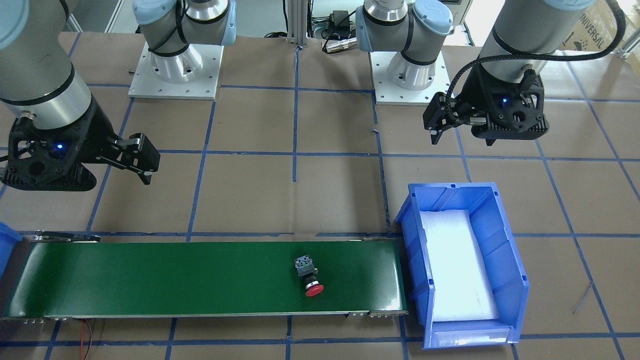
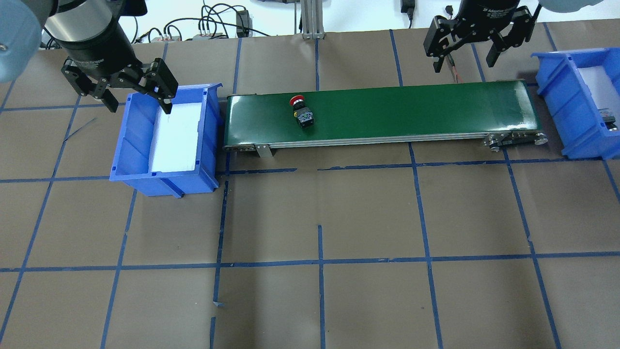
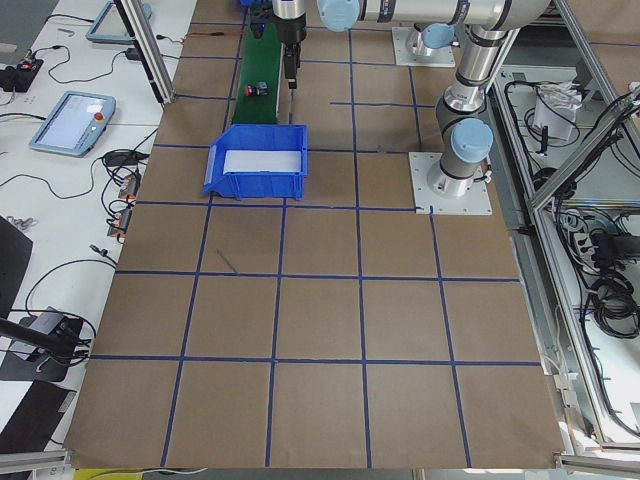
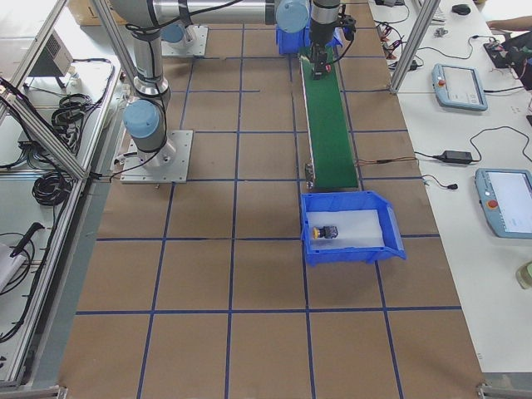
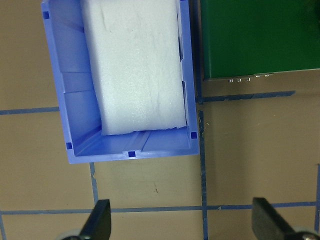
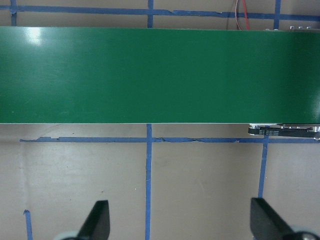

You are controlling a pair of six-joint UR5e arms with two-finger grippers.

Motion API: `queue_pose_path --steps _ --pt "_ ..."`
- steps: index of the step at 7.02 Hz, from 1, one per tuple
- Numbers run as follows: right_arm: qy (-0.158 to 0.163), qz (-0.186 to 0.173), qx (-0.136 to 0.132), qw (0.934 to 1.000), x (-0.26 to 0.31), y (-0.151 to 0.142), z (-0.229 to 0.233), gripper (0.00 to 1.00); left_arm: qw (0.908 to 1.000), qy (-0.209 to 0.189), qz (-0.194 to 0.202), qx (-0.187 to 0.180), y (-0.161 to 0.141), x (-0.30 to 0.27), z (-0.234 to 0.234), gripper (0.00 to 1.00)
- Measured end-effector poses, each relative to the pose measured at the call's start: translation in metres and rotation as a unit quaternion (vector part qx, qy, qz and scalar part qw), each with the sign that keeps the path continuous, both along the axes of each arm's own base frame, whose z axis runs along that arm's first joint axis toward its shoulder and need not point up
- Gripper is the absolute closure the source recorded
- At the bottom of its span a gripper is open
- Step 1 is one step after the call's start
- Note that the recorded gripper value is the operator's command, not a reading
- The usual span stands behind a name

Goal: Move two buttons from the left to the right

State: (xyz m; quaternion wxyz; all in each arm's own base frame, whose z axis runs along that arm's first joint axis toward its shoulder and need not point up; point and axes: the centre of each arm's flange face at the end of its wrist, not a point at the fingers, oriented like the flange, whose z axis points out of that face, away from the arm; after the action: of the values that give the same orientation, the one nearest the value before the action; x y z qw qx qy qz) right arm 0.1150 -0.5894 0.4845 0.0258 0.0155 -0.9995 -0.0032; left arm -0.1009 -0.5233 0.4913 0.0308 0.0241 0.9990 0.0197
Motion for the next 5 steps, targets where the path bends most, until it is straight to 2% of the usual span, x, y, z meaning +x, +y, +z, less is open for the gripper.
queue_pose_path --steps 5 --pt "0.001 0.0 0.0 1.0 -0.0008 -0.0001 -0.0021 0.0 1.0 0.004 0.0 0.001 -0.0021 -0.0006 -0.0038 0.0"
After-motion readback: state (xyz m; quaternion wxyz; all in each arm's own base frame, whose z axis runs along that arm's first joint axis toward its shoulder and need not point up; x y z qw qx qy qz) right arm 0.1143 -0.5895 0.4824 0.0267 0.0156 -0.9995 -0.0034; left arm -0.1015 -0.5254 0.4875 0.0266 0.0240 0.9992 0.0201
